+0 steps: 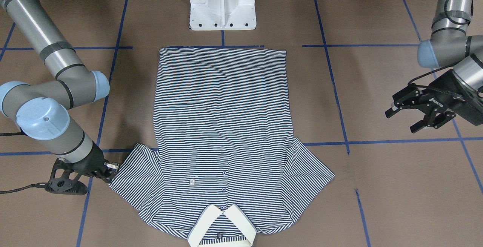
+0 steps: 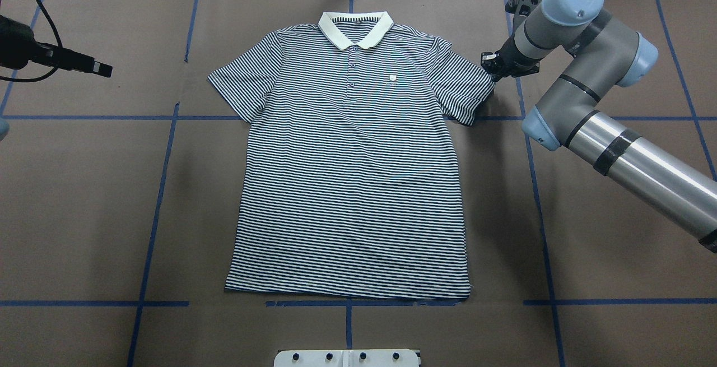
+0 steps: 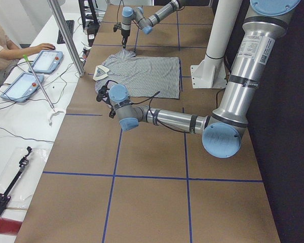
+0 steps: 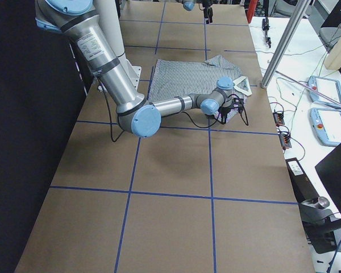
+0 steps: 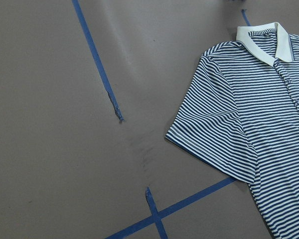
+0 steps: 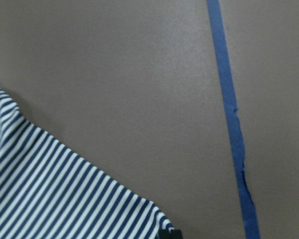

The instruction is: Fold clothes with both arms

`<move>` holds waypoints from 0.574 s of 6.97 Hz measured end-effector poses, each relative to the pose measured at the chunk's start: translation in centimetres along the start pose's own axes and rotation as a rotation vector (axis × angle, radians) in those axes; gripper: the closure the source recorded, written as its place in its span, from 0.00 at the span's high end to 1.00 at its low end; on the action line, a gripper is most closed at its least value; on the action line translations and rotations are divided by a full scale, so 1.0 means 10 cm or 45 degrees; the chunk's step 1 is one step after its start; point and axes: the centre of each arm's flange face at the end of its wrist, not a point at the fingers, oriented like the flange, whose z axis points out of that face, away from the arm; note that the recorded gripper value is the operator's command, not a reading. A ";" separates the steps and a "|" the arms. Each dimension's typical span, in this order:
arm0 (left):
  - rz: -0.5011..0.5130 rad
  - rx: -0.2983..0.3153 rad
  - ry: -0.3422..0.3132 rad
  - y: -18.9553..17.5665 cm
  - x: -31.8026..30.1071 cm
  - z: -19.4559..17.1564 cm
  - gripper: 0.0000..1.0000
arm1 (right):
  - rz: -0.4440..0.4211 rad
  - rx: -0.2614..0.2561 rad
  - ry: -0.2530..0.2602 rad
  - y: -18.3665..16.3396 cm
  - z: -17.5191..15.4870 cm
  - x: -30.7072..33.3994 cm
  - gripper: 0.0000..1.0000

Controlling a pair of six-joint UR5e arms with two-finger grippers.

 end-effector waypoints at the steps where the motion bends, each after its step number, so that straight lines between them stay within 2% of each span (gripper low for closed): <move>1: -0.001 0.001 0.000 0.00 0.00 0.00 1.00 | -0.018 0.015 -0.041 0.00 -0.15 -0.23 0.00; 2: 0.000 0.001 0.000 0.00 0.00 0.00 1.00 | 0.003 0.018 -0.085 0.07 -0.24 -0.63 0.00; 3: 0.000 0.001 0.000 0.00 0.00 0.00 1.00 | 0.075 0.023 -0.114 0.19 -0.28 -1.11 0.00; 4: 0.001 0.002 0.001 0.00 0.00 0.00 1.00 | 0.153 0.055 -0.105 0.26 -0.28 -1.62 0.00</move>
